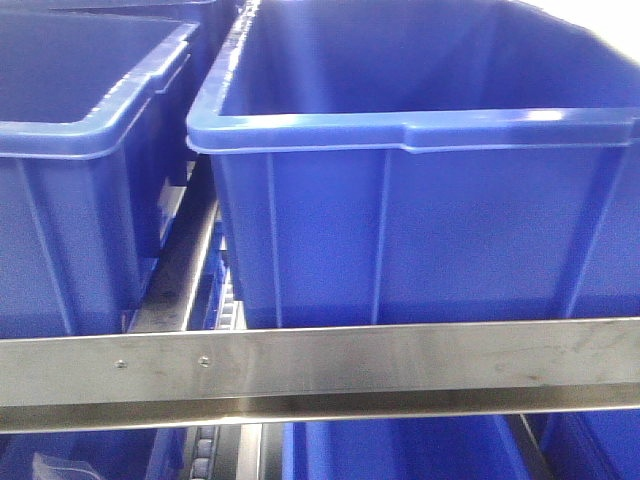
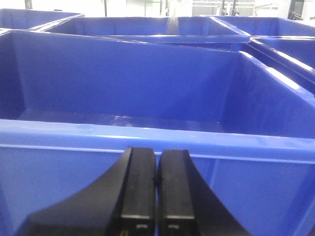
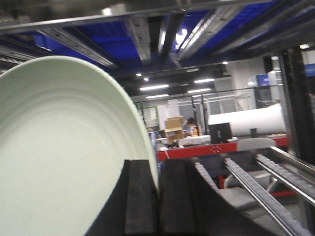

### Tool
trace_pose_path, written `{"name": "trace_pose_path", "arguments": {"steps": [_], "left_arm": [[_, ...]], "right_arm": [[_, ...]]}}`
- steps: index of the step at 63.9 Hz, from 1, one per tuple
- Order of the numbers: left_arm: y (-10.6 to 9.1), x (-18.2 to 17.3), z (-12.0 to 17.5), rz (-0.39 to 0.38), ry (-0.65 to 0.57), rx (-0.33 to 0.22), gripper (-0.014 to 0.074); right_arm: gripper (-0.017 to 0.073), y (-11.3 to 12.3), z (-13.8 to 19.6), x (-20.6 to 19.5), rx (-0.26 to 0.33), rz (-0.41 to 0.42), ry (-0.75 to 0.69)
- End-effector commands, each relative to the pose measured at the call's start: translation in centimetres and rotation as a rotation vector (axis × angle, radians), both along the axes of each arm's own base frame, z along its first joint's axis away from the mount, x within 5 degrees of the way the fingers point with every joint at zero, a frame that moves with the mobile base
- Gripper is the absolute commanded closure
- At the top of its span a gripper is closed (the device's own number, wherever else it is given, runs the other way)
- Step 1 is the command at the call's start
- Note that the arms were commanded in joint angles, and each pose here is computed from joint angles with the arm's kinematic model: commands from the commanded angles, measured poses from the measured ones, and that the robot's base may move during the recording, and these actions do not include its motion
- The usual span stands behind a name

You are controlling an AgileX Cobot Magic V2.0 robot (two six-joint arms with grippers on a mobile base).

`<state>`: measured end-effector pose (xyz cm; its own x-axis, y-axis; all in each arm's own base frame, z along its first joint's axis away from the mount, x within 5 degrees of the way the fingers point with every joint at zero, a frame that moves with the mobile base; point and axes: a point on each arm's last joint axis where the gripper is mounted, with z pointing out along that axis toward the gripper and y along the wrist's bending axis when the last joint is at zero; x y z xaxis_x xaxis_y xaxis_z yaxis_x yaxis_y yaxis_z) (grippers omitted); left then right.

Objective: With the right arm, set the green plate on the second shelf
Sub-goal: 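Lower the plate into the blue bin on the shelf with the right gripper, then open the right gripper to release the plate in the bin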

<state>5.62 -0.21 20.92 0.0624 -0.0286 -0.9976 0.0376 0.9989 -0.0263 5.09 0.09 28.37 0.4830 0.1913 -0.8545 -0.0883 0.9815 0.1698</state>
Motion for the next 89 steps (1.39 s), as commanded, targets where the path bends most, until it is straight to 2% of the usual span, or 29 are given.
{"name": "trace_pose_path", "arguments": {"steps": [1,13,23,33,41,48,53,59,67,71,75,89], "left_arm": [[0.0,0.0,-0.6,-0.001,-0.058,-0.009,0.0463],[0.0,0.0,-0.6,-0.001,-0.058,-0.009,0.0463],[0.0,0.0,-0.6,-0.001,-0.058,-0.009,0.0463],[0.0,0.0,-0.6,-0.001,-0.058,-0.009,0.0463],[0.0,0.0,-0.6,-0.001,-0.058,-0.009,0.0463],[0.0,0.0,-0.6,-0.001,-0.058,-0.009,0.0463],[0.0,0.0,-0.6,-0.001,-0.058,-0.009,0.0463],[0.0,0.0,-0.6,-0.001,-0.058,-0.009,0.0463],[0.0,0.0,-0.6,-0.001,-0.058,-0.009,0.0463],[0.0,0.0,-0.6,-0.001,-0.058,-0.009,0.0463],[0.0,0.0,-0.6,-0.001,-0.058,-0.009,0.0463],[0.0,0.0,-0.6,-0.001,-0.058,-0.009,0.0463]], "right_arm": [[0.0503,0.4,3.0,-0.1,-0.019,0.046,-0.133],[0.0503,0.3,4.3,3.7,0.097,0.122,-0.027],[0.0503,0.2,4.4,8.7,0.114,0.139,0.068],[0.0503,0.3,5.1,13.6,0.15,0.206,0.056],[0.0503,0.4,5.4,18.0,0.176,0.263,0.123],[0.05,1.4,5.7,21.2,0.151,0.33,0.208],[0.05,2.4,5.9,23.0,0.104,0.358,0.261],[0.0489,3.4,6.2,24.7,0.091,0.375,0.291],[0.0359,4.3,5.8,26.5,0.086,0.373,0.363],[0.0228,4.5,5.3,27.5,0.084,0.361,0.409],[0.0162,4.6,5.1,27.9,0.085,0.36,0.42],[0.0144,4.9,5.5,28.4,0.058,0.374,0.397]]}}
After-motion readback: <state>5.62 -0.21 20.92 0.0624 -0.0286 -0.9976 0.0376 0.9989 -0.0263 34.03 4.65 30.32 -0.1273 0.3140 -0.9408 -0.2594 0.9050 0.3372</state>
